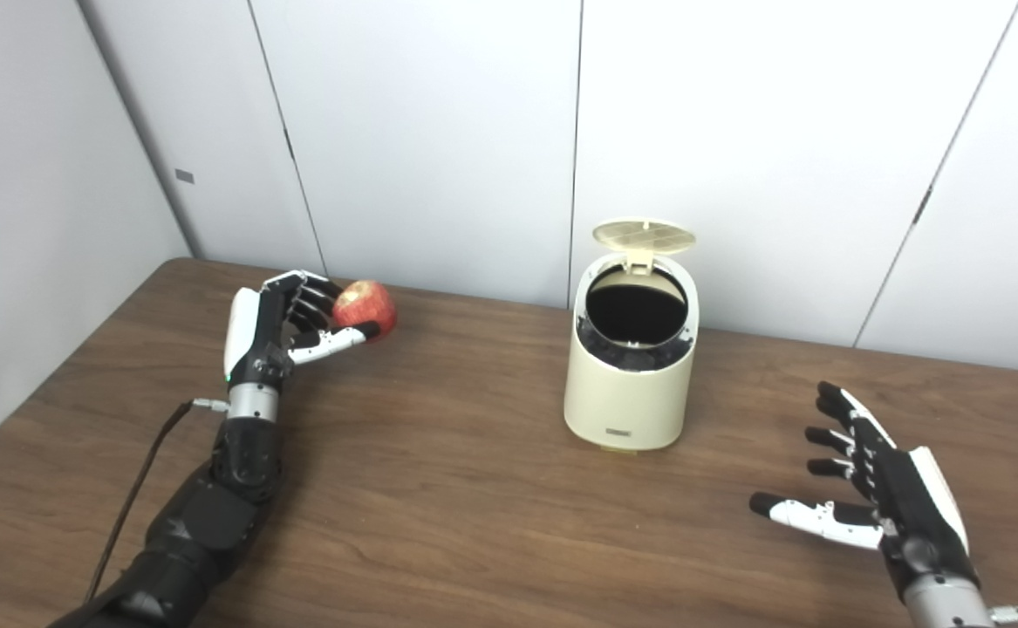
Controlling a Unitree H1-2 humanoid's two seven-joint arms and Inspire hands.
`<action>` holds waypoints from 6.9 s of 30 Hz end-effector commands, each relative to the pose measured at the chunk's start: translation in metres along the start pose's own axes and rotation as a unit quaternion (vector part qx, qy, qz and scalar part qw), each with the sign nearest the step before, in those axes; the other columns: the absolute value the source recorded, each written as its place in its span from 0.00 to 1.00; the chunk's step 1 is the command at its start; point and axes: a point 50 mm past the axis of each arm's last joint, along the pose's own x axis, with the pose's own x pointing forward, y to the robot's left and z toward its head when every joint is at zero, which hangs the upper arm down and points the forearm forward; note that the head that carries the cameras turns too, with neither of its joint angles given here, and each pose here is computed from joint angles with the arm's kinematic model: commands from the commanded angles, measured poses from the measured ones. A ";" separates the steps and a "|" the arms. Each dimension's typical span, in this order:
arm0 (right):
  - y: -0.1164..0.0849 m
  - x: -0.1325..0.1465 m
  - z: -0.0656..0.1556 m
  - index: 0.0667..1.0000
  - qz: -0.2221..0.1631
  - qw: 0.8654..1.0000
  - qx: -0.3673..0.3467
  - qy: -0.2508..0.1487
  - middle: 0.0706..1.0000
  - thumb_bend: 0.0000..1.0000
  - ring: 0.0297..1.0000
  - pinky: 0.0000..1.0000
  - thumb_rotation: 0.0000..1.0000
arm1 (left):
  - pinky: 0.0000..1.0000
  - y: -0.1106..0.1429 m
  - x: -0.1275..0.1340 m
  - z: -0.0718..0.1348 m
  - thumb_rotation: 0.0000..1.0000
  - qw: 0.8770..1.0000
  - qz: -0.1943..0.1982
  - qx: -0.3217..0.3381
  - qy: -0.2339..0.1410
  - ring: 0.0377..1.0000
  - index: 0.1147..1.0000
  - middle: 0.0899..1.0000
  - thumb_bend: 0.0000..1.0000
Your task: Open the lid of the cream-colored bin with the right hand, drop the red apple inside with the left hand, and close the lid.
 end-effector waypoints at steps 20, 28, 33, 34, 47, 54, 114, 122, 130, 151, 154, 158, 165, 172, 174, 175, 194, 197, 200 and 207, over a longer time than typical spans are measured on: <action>-0.001 0.016 0.007 0.90 -0.007 0.997 -0.019 -0.069 0.89 0.72 0.80 0.68 0.18 | 0.30 0.009 0.016 0.130 0.00 0.983 -0.034 -0.015 -0.178 0.35 0.43 0.40 0.53; 0.001 0.017 0.006 0.91 -0.006 0.997 -0.017 -0.068 0.90 0.73 0.81 0.67 0.21 | 0.27 -0.009 0.007 0.156 0.00 0.976 -0.096 -0.053 -0.190 0.32 0.44 0.39 0.52; 0.003 0.017 0.007 0.91 -0.006 0.998 -0.013 -0.058 0.90 0.73 0.81 0.65 0.23 | 0.30 -0.026 0.000 0.172 0.00 0.969 -0.113 -0.056 -0.211 0.35 0.43 0.41 0.53; 0.004 0.016 0.008 0.90 -0.005 0.998 -0.013 -0.057 0.90 0.73 0.81 0.65 0.22 | 0.30 -0.029 -0.001 0.175 0.00 0.968 -0.118 -0.057 -0.216 0.35 0.43 0.41 0.53; 0.006 0.015 0.008 0.91 -0.006 0.998 -0.018 -0.052 0.90 0.71 0.80 0.64 0.18 | 0.28 -0.044 0.002 0.208 0.00 0.954 -0.139 -0.058 -0.259 0.35 0.42 0.42 0.53; 0.007 0.016 0.007 0.91 -0.004 0.998 -0.016 -0.056 0.91 0.71 0.80 0.63 0.19 | 0.28 -0.044 0.007 0.218 0.00 0.951 -0.133 -0.065 -0.273 0.35 0.42 0.42 0.53; 0.013 0.015 0.007 0.91 -0.020 0.998 -0.009 -0.063 0.90 0.74 0.79 0.63 0.23 | 0.27 -0.147 0.029 0.209 0.00 0.950 -0.132 -0.075 -0.273 0.34 0.42 0.41 0.53; 0.012 0.014 0.003 0.91 -0.020 0.998 -0.010 -0.063 0.90 0.73 0.80 0.66 0.23 | 0.51 -0.149 0.027 0.195 0.21 0.949 -0.192 0.033 -0.249 0.62 0.69 0.65 0.97; 0.014 0.016 0.005 0.90 -0.013 0.997 -0.013 -0.070 0.90 0.75 0.78 0.61 0.21 | 0.55 -0.139 0.026 0.189 0.24 0.950 -0.189 0.034 -0.247 0.66 0.73 0.68 0.97; 0.018 0.015 0.006 0.90 -0.006 0.997 -0.024 -0.072 0.91 0.73 0.77 0.62 0.23 | 0.35 -0.119 0.020 0.186 0.06 0.954 -0.106 -0.061 -0.275 0.45 0.48 0.50 0.64; 0.018 0.015 0.006 0.90 -0.005 0.997 -0.022 -0.071 0.91 0.73 0.78 0.63 0.22 | 0.31 -0.112 0.021 0.186 0.01 0.955 -0.072 -0.081 -0.277 0.41 0.44 0.43 0.54; 0.018 0.015 0.006 0.90 0.001 0.997 -0.017 -0.075 0.91 0.72 0.77 0.62 0.19 | 0.30 -0.105 0.022 0.186 0.00 0.955 -0.041 -0.099 -0.277 0.38 0.44 0.42 0.52; 0.018 0.016 0.008 0.90 0.004 0.997 -0.017 -0.077 0.90 0.72 0.77 0.63 0.18 | 0.31 -0.089 0.019 0.180 0.00 0.954 -0.024 -0.142 -0.262 0.40 0.44 0.42 0.52; 0.015 0.017 0.010 0.90 0.004 0.996 -0.018 -0.084 0.91 0.71 0.77 0.64 0.19 | 0.38 -0.071 0.002 0.164 0.00 0.948 -0.072 -0.222 -0.217 0.49 0.43 0.44 0.52; 0.015 0.019 0.011 0.91 0.003 0.996 -0.018 -0.082 0.91 0.71 0.78 0.63 0.20 | 0.40 -0.065 -0.006 0.158 0.00 0.949 -0.089 -0.236 -0.190 0.50 0.43 0.44 0.52; 0.014 0.020 0.012 0.90 0.002 0.996 -0.018 -0.082 0.90 0.72 0.78 0.64 0.21 | 0.42 -0.062 -0.010 0.154 0.00 0.948 -0.100 -0.248 -0.171 0.52 0.44 0.44 0.52; 0.010 0.031 0.017 0.89 -0.005 0.993 -0.027 -0.112 0.88 0.74 0.78 0.68 0.25 | 0.50 -0.045 -0.061 0.095 0.06 0.944 -0.161 -0.288 -0.015 0.57 0.43 0.64 0.51; 0.009 0.035 0.018 0.88 -0.008 0.992 -0.017 -0.124 0.87 0.74 0.79 0.68 0.33 | 0.52 -0.047 -0.065 0.086 0.06 0.945 -0.167 -0.280 -0.009 0.58 0.43 0.63 0.51; 0.006 0.040 0.027 0.87 -0.007 0.990 -0.019 -0.141 0.87 0.70 0.79 0.68 0.36 | 0.51 -0.049 -0.067 0.077 0.06 0.945 -0.173 -0.278 -0.004 0.56 0.43 0.61 0.50; -0.007 0.073 0.071 0.84 -0.001 0.979 -0.058 -0.196 0.91 0.72 0.83 0.67 0.43 | 0.48 -0.052 -0.078 0.054 0.05 0.943 -0.195 -0.269 0.002 0.54 0.43 0.57 0.50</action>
